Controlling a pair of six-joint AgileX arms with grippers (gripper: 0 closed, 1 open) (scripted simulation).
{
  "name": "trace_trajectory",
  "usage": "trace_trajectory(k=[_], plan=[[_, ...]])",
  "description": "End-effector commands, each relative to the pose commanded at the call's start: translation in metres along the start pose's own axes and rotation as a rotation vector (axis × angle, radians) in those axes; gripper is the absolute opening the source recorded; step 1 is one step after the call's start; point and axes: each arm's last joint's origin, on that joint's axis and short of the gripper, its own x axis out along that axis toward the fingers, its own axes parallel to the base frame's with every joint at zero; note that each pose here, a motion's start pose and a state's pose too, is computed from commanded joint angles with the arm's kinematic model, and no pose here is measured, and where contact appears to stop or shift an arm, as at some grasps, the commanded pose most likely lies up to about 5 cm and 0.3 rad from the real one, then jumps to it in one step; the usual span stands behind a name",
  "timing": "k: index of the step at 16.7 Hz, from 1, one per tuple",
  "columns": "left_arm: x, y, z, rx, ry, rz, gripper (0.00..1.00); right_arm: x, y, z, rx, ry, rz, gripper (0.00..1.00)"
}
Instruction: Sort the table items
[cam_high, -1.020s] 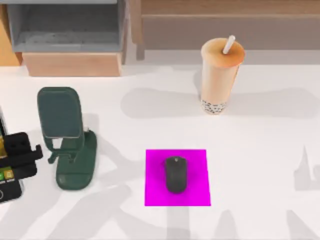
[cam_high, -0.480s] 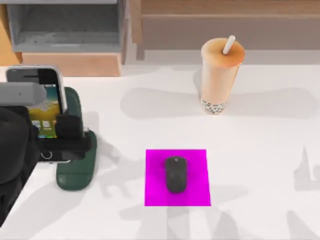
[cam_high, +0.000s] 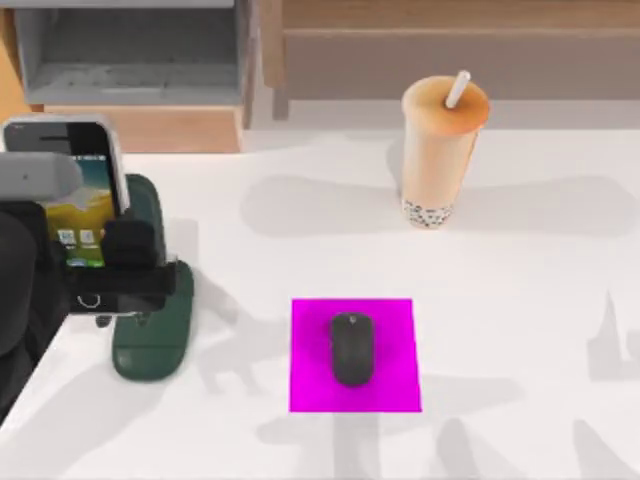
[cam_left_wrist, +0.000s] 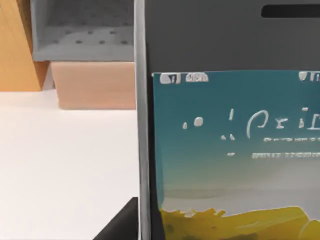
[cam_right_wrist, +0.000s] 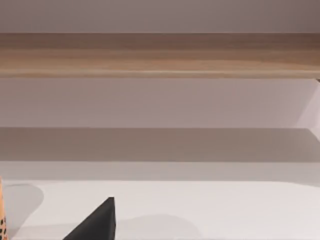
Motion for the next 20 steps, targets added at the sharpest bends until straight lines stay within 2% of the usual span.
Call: trace_trajectory(k=[3,5,11,17,20], plan=[[-0.011,0.004,0.020,-0.017,-0.052,-0.039,0.00,0.000,0.000,0.000,0.000,0.000,0.000,1.00],[-0.006,0.004,0.023,-0.007,-0.054,-0.043,0.00,0.000,0.000,0.000,0.000,0.000,0.000,1.00],[0.051,-0.001,-0.011,0.024,0.025,0.009,0.00,0.000,0.000,0.000,0.000,0.000,0.000,1.00],[0.059,-0.001,-0.015,0.016,0.030,0.021,0.00,0.000,0.000,0.000,0.000,0.000,0.000,1.00],[0.059,-0.001,-0.015,0.016,0.030,0.021,0.23,0.000,0.000,0.000,0.000,0.000,0.000,1.00]])
